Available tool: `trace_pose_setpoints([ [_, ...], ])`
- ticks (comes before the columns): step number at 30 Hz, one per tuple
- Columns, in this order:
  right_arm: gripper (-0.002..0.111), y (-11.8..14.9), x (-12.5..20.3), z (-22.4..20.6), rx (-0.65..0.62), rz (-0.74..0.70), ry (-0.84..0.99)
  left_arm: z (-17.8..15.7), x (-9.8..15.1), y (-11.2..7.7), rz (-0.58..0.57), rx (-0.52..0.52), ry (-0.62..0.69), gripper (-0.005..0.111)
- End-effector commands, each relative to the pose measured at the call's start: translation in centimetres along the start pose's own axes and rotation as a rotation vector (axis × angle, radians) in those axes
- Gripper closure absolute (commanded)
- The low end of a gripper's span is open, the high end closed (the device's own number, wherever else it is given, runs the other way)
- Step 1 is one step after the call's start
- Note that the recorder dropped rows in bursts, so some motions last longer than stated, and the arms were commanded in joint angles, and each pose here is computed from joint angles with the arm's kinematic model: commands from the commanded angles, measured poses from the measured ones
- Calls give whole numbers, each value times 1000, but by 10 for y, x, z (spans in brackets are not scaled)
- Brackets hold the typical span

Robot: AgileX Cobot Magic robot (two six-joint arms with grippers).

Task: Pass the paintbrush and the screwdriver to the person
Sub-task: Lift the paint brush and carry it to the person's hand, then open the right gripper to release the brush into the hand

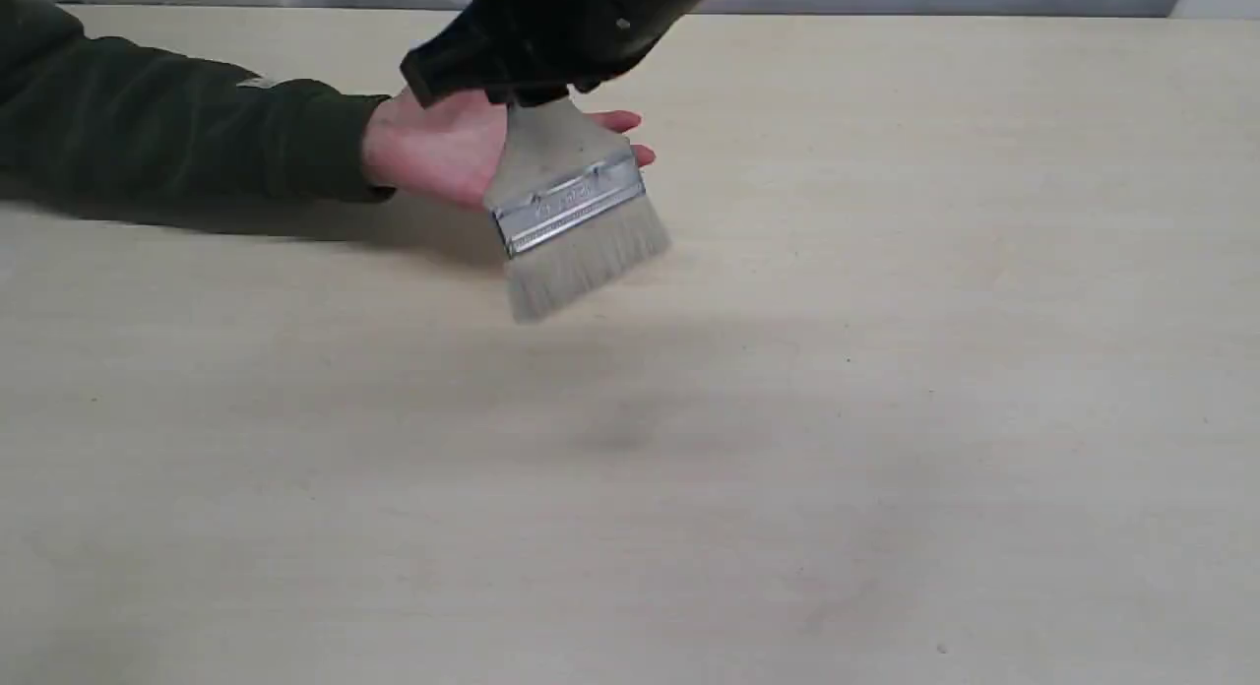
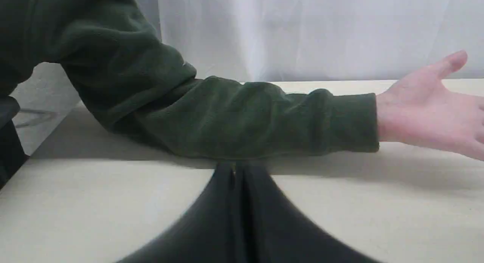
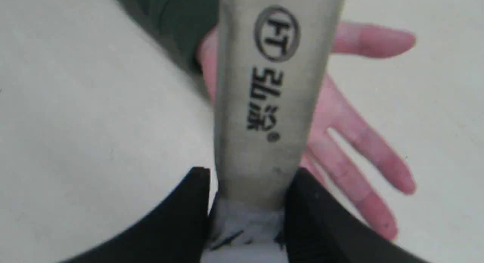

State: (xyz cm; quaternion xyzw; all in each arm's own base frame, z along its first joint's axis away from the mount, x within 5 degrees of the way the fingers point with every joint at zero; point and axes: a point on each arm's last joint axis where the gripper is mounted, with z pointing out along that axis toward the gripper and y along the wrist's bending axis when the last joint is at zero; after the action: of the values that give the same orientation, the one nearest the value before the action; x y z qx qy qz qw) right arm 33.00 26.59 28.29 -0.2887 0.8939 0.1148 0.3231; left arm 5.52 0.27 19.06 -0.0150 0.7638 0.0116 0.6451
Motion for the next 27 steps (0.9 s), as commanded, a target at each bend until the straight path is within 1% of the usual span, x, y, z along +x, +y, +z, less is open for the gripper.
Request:
trace_pose_setpoints([
  [1, 104, -20, -14, 5, 39, 39, -34, 0, 0, -1, -3, 9, -7, 107],
  [5, 104, -43, -22, 22, 71, 85, -35, 0, 0, -1, -3, 9, -7, 107],
  [8, 104, -52, -26, 36, 79, 123, -35, 0, 0, -1, -3, 9, -7, 107],
  [15, 104, -55, -34, 73, 80, 144, -21, 0, 0, -1, -5, 10, -5, 107],
  [21, 103, -56, -35, 104, 81, 171, 35, 0, 0, -1, -5, 10, -5, 107],
  [22, 101, -56, -35, 107, 80, 174, 43, 0, 0, -1, -5, 10, -5, 107],
  [25, 89, -55, -35, 113, 64, 192, 49, 0, 0, -1, -5, 10, -5, 107],
  [27, 76, -55, -34, 114, 64, 192, 51, 0, 0, -1, -5, 10, -5, 107],
])
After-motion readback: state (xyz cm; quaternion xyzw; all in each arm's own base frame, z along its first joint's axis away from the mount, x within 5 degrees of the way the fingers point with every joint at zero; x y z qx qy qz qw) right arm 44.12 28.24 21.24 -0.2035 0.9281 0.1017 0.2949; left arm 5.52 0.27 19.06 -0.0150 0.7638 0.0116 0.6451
